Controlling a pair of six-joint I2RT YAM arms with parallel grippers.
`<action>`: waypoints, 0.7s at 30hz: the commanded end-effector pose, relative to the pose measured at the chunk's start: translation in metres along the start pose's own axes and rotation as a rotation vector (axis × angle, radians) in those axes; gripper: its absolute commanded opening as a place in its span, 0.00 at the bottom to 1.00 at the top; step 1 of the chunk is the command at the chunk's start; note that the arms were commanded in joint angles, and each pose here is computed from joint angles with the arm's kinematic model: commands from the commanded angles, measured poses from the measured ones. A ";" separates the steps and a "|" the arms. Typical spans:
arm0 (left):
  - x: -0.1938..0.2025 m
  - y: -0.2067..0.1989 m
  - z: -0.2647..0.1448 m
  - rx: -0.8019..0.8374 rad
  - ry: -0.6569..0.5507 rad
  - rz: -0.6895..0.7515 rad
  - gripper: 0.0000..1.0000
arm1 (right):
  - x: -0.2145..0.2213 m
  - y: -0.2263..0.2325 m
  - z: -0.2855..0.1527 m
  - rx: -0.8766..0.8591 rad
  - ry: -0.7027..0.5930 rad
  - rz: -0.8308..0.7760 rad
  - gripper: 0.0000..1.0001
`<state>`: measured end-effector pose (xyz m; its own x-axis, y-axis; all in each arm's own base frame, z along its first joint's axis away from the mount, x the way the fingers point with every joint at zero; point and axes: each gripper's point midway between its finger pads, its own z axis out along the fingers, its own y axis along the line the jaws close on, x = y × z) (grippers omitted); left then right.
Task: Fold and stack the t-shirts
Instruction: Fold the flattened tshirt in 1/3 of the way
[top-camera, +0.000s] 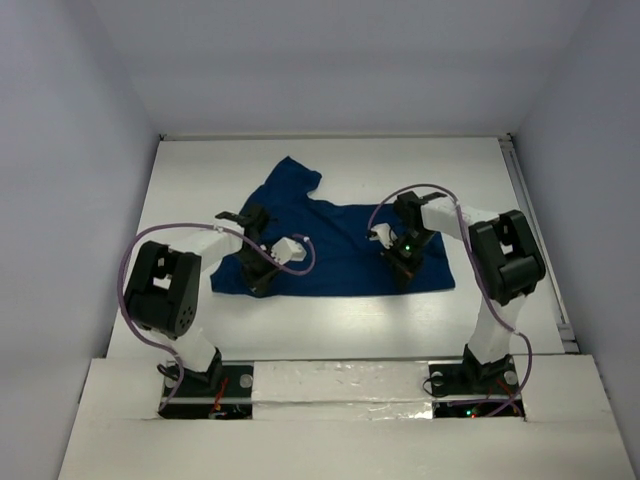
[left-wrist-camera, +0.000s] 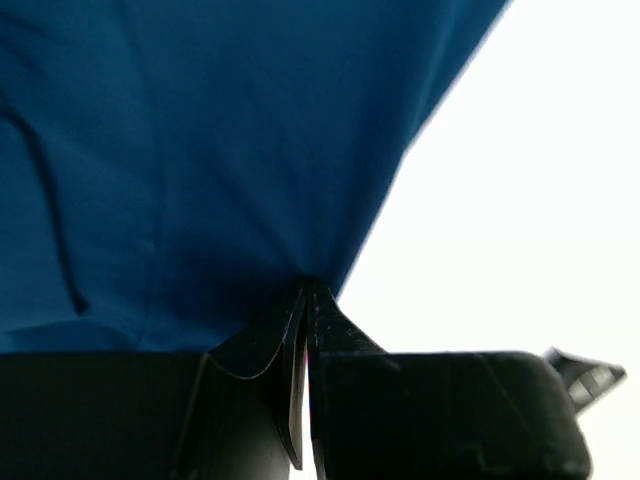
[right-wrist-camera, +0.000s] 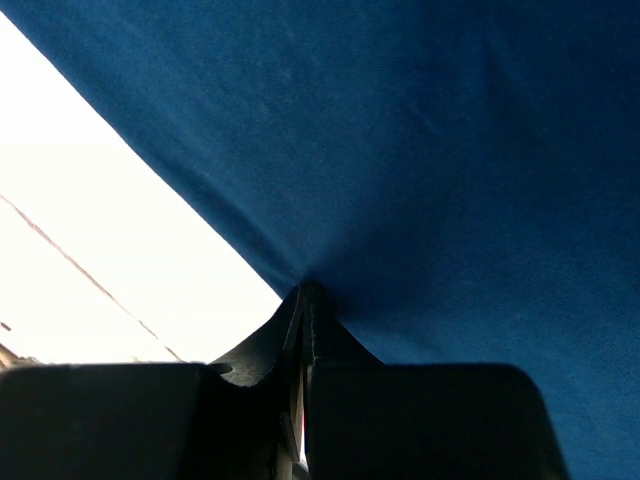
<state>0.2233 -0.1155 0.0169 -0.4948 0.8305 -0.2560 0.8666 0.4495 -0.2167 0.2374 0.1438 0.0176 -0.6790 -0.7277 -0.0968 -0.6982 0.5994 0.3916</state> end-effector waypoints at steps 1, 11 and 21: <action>0.033 -0.040 -0.008 0.132 0.078 0.022 0.00 | 0.010 -0.002 0.003 0.029 0.015 -0.022 0.00; 0.020 -0.059 -0.047 0.093 -0.041 0.056 0.00 | -0.010 0.009 -0.031 0.129 -0.023 -0.153 0.00; -0.084 0.001 -0.105 -0.169 -0.332 0.021 0.00 | -0.080 -0.024 -0.113 0.458 -0.282 -0.102 0.00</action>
<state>0.2507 -0.1410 0.1409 -0.3957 0.7464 -0.5351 0.8973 0.4384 -0.0518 0.3069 0.1582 0.1231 -0.5480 -0.7425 -0.3851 -0.8095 0.5868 0.0204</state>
